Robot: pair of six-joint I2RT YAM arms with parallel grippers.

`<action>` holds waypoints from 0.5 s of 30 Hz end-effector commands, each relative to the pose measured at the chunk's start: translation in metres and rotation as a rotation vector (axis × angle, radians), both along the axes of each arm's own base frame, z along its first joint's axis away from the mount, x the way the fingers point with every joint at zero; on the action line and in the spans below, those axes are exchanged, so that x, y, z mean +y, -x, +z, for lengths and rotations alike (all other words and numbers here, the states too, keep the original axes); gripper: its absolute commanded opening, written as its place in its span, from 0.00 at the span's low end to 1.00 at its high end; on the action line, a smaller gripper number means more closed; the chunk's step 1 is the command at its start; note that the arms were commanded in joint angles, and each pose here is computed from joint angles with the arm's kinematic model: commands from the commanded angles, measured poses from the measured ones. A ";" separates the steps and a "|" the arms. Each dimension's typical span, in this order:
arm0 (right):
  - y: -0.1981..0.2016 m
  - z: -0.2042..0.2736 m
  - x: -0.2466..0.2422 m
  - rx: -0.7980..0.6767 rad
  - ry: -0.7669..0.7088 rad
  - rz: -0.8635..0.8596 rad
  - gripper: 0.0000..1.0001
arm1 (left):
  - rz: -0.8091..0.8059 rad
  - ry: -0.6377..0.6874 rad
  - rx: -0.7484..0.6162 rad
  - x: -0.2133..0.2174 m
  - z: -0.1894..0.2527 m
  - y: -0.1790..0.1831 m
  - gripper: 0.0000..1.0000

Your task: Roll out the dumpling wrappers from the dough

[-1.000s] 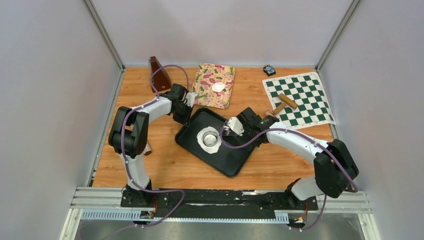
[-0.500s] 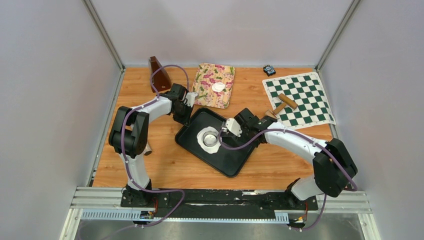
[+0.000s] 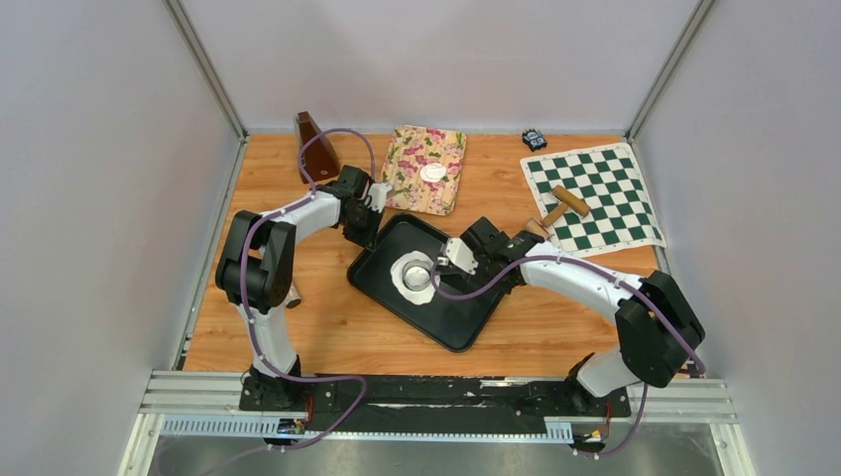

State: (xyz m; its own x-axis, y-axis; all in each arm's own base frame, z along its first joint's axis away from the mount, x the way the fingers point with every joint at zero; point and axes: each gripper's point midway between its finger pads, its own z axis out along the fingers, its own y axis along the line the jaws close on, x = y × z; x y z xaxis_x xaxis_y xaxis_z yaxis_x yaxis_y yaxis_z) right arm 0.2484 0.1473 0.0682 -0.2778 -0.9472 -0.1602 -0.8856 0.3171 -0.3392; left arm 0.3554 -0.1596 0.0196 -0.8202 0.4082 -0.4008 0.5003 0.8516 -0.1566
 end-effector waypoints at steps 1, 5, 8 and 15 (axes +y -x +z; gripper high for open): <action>-0.005 0.006 -0.005 -0.048 0.101 0.056 0.00 | 0.013 -0.068 0.024 0.006 -0.019 0.002 0.00; -0.001 0.003 -0.017 -0.064 0.233 0.128 0.00 | 0.015 -0.076 0.017 0.007 -0.017 0.000 0.00; -0.001 0.003 -0.024 -0.084 0.327 0.177 0.00 | 0.017 -0.081 0.014 0.008 -0.016 0.000 0.00; 0.005 0.002 -0.031 -0.094 0.450 0.244 0.00 | 0.018 -0.092 0.006 0.010 -0.016 -0.001 0.00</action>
